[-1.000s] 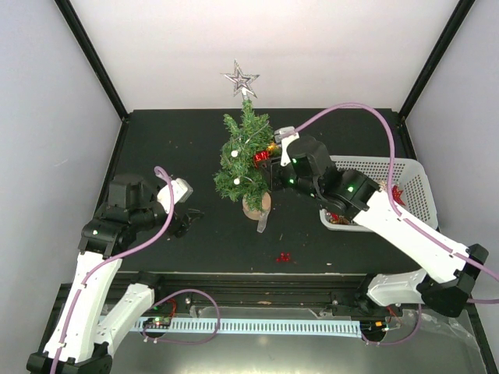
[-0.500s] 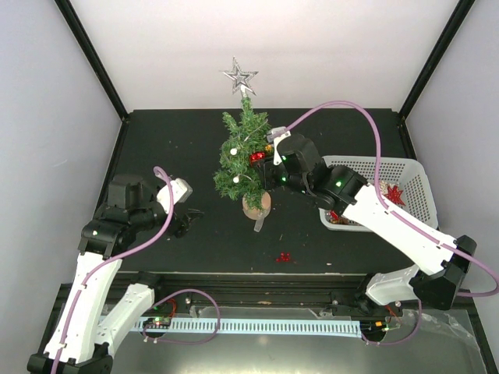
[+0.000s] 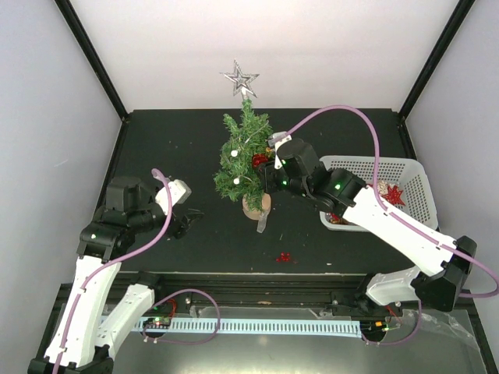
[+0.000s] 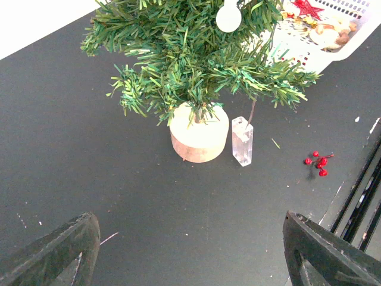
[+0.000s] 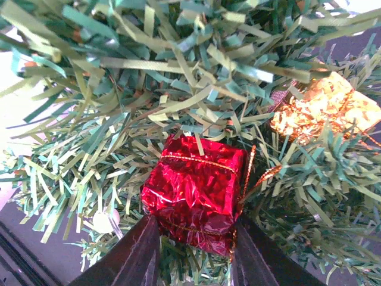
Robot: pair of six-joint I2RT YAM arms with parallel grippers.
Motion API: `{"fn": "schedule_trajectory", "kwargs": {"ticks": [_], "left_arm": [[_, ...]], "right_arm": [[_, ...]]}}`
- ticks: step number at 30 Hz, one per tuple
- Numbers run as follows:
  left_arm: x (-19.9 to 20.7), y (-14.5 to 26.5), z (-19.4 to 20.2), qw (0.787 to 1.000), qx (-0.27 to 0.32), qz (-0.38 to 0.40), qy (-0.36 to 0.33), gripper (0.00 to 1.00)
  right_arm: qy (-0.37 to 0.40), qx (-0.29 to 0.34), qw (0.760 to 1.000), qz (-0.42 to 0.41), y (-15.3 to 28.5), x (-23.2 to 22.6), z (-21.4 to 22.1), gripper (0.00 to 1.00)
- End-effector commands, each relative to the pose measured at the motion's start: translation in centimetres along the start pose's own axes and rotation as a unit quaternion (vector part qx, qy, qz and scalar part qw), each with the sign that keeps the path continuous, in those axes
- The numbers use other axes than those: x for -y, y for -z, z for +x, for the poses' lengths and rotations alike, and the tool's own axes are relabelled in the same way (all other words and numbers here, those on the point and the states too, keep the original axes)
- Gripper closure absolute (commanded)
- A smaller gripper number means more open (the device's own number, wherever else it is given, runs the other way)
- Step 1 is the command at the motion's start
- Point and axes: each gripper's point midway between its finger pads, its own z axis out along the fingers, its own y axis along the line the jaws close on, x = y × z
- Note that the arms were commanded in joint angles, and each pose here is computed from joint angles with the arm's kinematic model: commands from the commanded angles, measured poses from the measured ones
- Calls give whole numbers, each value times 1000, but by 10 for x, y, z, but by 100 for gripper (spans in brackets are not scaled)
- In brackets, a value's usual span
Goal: Decorate the small christmas tree
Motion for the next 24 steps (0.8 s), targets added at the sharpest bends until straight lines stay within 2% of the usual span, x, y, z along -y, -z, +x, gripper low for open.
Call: {"fn": "schedule_trajectory", "kwargs": {"ticks": [1,10,15,24], "left_arm": [[0,3,-6,1000,17,-2,-2,16],[0,5,-6,1000,21,-4,-2,16],[1,4,-7,1000,21,-2,-3,16],[0,6,-7,1000,24,-6,-3,15]], "right_arm": [[-8,20,1000,3,10,3,-7,64],[-8,33,999,-1,24,3,-14,48],[-11,38,999,-3,29,4,-14,46],[-11,37,999,-1,25,6,-10,64]]}}
